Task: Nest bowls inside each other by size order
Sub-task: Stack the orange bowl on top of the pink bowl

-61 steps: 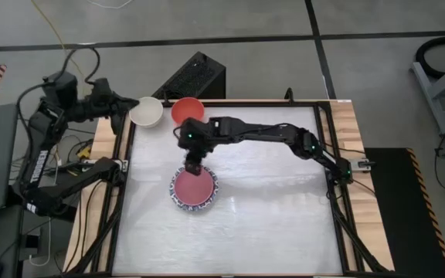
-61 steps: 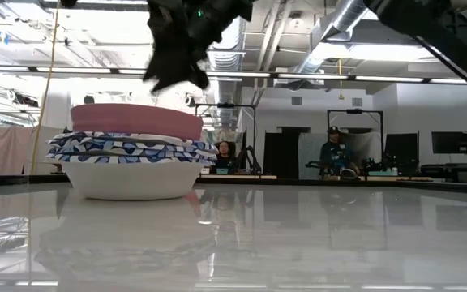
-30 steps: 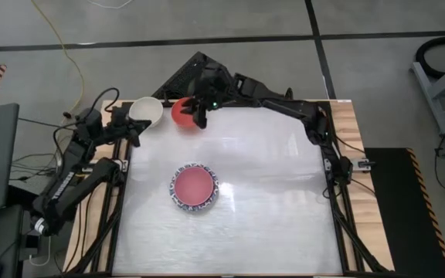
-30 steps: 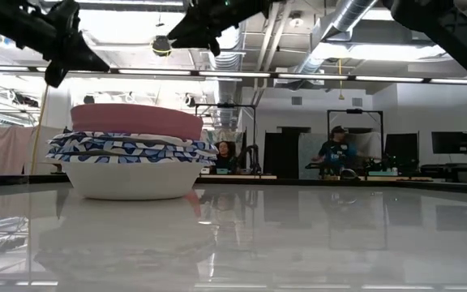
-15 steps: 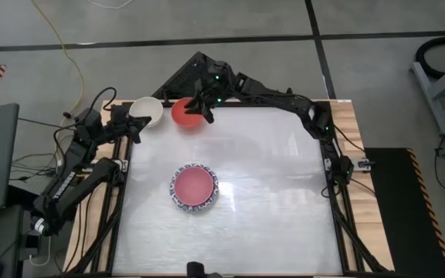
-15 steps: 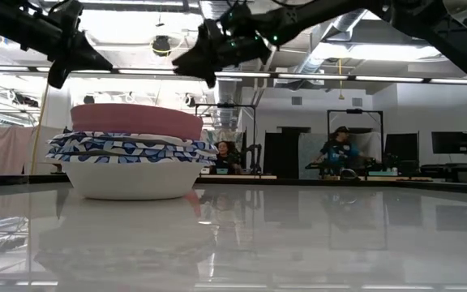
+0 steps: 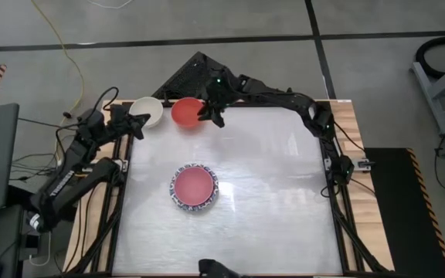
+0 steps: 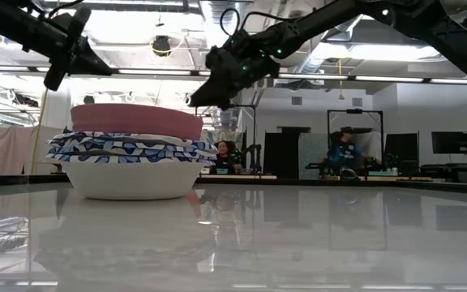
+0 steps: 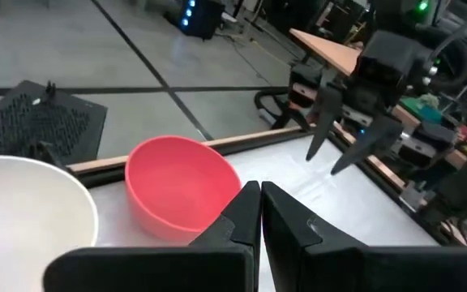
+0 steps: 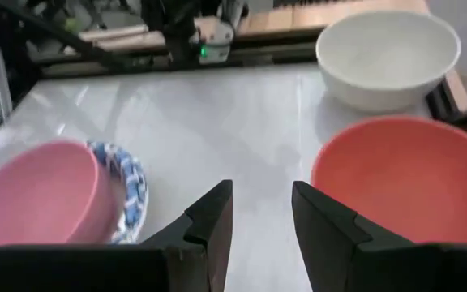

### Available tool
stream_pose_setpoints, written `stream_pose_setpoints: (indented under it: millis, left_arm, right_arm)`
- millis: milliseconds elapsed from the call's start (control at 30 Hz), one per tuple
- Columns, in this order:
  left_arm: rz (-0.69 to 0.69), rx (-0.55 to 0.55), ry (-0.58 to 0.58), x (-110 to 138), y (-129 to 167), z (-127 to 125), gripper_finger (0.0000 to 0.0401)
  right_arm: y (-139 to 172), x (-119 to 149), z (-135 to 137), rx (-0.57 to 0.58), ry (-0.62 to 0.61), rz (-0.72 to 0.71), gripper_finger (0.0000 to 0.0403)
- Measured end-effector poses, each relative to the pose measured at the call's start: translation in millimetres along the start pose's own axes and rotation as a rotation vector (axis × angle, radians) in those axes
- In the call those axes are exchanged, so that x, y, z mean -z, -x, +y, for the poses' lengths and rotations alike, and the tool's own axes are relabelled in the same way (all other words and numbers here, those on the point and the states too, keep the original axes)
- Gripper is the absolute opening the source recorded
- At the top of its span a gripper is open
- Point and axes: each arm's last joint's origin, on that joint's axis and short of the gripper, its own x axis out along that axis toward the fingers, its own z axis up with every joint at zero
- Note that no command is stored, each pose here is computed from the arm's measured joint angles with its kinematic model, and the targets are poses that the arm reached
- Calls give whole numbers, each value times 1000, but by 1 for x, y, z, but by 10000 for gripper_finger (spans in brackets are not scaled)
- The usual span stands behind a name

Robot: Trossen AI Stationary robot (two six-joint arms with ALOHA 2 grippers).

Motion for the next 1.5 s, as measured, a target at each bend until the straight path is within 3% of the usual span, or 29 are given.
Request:
stream_pose_setpoints:
  millis: [167,233,333,433,500,800,1233,1500]
  left_arm:
    - [21,7,-32,3,-4,-4,2]
    - [27,-12,-63,4,-7,-5,2]
    - [29,-46,-121,6,-10,-7,2]
    - [23,-105,-140,7,-14,-7,2]
    - [17,-138,-129,8,-16,-7,2]
    - [30,-178,-73,12,-22,-10,2]
    - [127,-160,84,22,-34,-13,2]
    - [209,-160,133,31,-46,-15,2]
  right_arm:
    - [0,6,2,-7,-18,54,150]
    - [-1,6,2,44,-12,71,150]
    - [-4,6,2,174,34,116,150]
    - [-3,7,-2,402,30,179,150]
    - [-2,8,-4,495,-32,188,150]
    - [4,10,-12,658,-374,106,150]
    - [10,10,-20,819,-641,-17,152]
    - [11,9,-22,740,-653,-27,199]
